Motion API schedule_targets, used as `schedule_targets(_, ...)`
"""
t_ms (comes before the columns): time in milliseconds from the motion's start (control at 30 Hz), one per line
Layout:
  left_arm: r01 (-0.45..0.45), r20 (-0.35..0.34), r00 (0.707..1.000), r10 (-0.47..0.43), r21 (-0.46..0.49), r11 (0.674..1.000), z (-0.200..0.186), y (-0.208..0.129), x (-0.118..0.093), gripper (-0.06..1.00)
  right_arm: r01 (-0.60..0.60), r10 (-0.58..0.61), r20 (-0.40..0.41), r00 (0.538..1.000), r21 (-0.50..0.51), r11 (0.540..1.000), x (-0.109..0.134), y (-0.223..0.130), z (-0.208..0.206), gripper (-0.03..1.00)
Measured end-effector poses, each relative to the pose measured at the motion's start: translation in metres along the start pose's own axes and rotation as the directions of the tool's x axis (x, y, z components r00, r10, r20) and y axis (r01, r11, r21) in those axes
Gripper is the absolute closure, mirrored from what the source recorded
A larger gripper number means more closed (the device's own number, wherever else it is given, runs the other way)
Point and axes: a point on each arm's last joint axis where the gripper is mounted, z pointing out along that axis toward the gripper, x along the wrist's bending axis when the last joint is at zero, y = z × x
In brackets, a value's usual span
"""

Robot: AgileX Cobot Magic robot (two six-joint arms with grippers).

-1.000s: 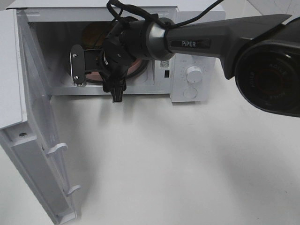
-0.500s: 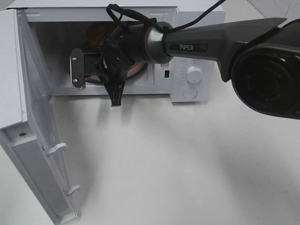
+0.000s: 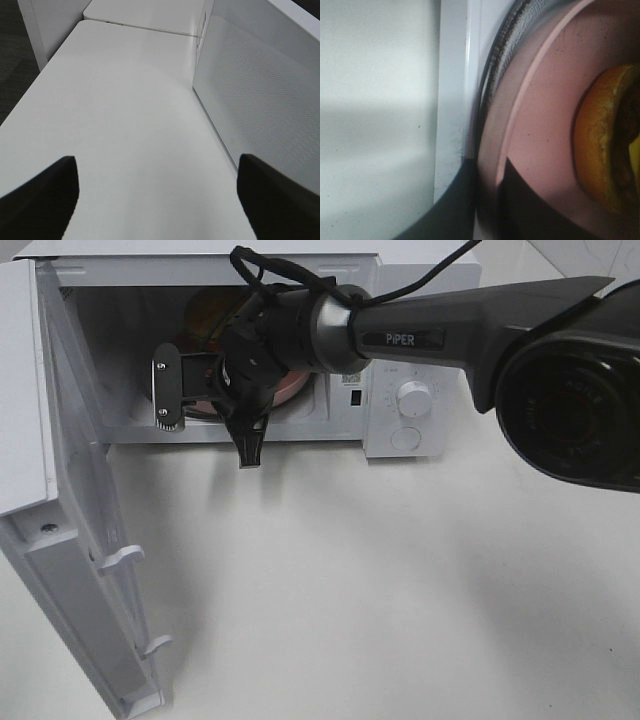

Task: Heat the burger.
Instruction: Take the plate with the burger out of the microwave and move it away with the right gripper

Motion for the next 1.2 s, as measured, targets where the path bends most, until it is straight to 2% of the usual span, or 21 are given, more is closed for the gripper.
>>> schedule_targets(467, 0.000, 0.000, 1.000, 0.000, 0.000, 1.000, 0.000, 0.000, 0.000, 0.13, -0.019, 0.019, -0.041, 0.999, 0.003, 1.000, 0.001, -0.006, -0.026, 0.90)
schedule_targets(633, 0.000, 0.000, 1.000, 0.000, 0.000, 1.000, 0.000, 0.000, 0.000, 0.13, -0.009, 0.008, -0.036, 0.999, -0.023, 1.000, 0.009, -0.010, -0.035, 0.90)
schedule_targets(867, 0.000, 0.000, 1.000, 0.000, 0.000, 1.000, 0.000, 0.000, 0.000, 0.13, 0.041, -0.039, 0.023, 0.999, -0.071, 0.997, 0.011, -0.013, -0.052, 0.90)
schedule_targets(1200, 0.000, 0.000, 1.000, 0.000, 0.000, 1.000, 0.000, 0.000, 0.000, 0.13, 0.070, -0.070, 0.000, 0.998, -0.071, 0.995, 0.027, -0.022, -0.059, 0.90)
